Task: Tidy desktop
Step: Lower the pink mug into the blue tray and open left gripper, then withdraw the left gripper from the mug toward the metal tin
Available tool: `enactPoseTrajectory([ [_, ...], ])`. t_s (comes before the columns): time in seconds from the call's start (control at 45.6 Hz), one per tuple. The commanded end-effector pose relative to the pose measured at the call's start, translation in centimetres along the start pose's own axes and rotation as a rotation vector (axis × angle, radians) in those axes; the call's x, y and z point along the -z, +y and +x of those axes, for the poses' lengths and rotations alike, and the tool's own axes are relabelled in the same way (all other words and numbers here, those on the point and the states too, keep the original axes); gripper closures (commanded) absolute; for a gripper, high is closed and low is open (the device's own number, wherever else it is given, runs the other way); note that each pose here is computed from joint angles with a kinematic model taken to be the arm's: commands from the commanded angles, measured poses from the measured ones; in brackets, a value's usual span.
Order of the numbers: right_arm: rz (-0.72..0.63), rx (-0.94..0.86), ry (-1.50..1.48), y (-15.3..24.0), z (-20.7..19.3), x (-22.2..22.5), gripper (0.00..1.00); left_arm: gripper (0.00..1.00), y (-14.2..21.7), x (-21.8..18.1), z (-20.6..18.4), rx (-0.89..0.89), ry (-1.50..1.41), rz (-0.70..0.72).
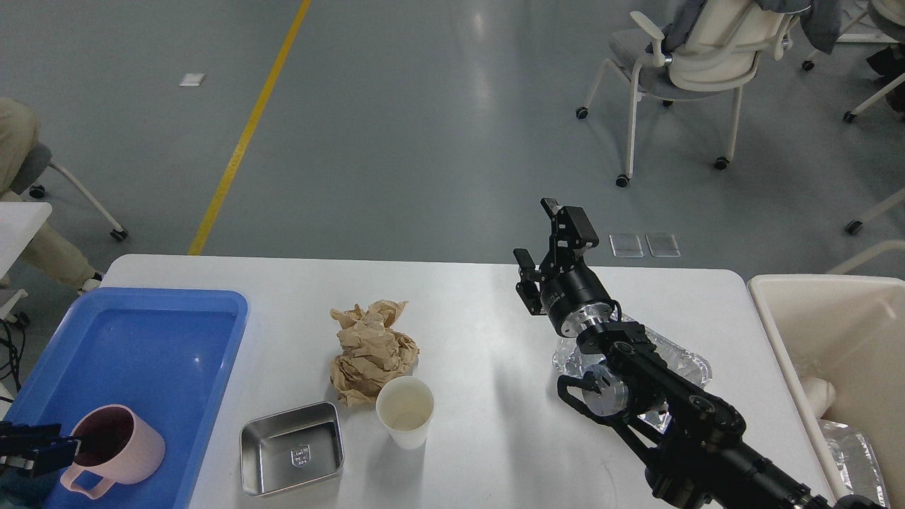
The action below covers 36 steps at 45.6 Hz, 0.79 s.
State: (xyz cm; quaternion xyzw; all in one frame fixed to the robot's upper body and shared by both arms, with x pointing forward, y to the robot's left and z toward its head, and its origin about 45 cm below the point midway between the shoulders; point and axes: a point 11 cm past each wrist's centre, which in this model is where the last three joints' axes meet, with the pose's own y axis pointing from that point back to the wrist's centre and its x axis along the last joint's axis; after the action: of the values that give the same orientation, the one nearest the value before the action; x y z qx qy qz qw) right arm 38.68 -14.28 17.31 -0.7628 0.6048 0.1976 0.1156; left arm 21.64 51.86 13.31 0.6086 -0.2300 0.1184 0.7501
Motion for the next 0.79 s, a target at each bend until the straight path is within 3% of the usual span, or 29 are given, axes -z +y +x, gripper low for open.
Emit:
enactPoseTrajectory([
  [0.0, -0.002, -0.002, 0.000, 0.0, 0.1, -0.1, 0.00, 0.03, 0.0, -0.1, 0.1, -0.003, -0.001, -0.003],
  [0.263, 0.002, 0.001, 0.001, -0.1, 0.0, 0.1, 0.00, 0.03, 3.0, 0.8, 3.7, -0.139, 0.169, 0.000],
  [0.482, -0.009, 0.010, 0.008, 0.1, -0.3, -0.3, 0.00, 0.03, 6.7, 1.4, 11.1, -0.327, 0.550, -0.066],
  [0.767, -0.009, 0.012, 0.010, 0.0, -0.4, -0.3, 0.00, 0.03, 5.3, 1.2, 12.5, -0.412, 0.803, -0.093],
])
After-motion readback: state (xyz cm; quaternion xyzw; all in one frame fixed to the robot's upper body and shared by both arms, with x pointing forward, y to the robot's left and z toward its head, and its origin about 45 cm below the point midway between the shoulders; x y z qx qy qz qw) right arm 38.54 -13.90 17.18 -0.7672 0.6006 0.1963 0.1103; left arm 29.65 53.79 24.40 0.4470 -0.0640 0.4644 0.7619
